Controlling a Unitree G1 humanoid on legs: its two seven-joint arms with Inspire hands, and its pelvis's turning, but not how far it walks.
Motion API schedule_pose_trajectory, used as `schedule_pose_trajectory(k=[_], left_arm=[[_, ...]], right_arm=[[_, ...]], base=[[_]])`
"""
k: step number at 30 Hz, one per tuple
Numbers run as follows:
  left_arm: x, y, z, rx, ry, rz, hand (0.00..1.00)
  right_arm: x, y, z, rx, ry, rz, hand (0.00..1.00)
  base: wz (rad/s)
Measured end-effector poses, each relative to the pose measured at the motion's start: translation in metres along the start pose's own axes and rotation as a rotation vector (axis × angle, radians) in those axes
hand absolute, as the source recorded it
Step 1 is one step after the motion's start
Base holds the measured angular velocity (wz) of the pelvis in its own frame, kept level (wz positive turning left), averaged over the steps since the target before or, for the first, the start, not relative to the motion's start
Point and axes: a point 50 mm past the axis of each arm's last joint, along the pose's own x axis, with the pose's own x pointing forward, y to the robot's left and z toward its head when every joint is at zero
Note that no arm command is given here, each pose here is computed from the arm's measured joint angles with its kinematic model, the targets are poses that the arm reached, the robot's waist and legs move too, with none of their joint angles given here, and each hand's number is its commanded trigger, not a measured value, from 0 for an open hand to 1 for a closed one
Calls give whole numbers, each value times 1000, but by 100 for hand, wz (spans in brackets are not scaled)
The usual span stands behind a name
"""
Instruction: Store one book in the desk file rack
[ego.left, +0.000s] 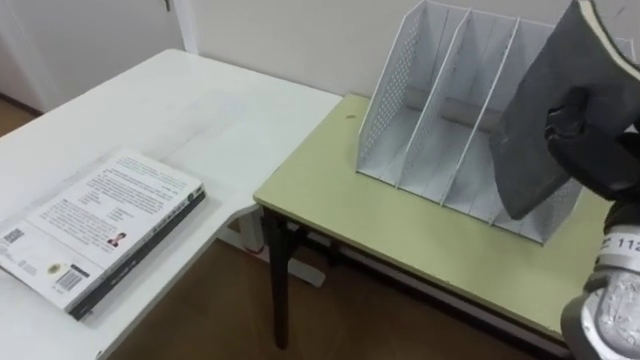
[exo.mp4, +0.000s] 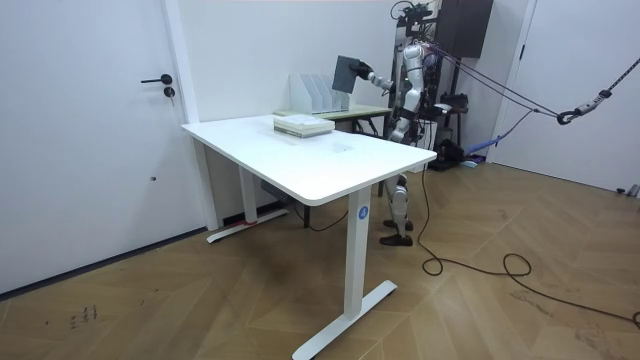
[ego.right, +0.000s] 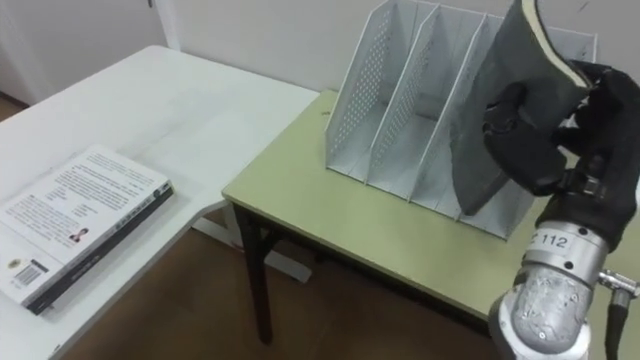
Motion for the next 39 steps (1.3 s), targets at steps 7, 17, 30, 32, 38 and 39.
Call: schedule_pose_trajectory(k=[7,17,30,32,38,39], left_arm=[[-1,2,-1,-17,0,13,0],[1,1,2,-23,6,11,0],[1,5,0,-47,28,24,0],[1,5,-1,-51,32,27,0],[1,6,0,-55,39,30,0],[1,6,0,-55,40,30,0]], right_arm=[[10,-2,8,15,-40,-51,100],[10,-3,6,1,-34,-58,100],[15,-4,1,-45,-24,-79,100],[20,-3,1,-51,-27,-102,100],[37,-2,-1,-88,-21,-132,100],[37,-2,-2,-90,-19,-137,100]], base=[[3],[0],[0],[0],[2],[5]])
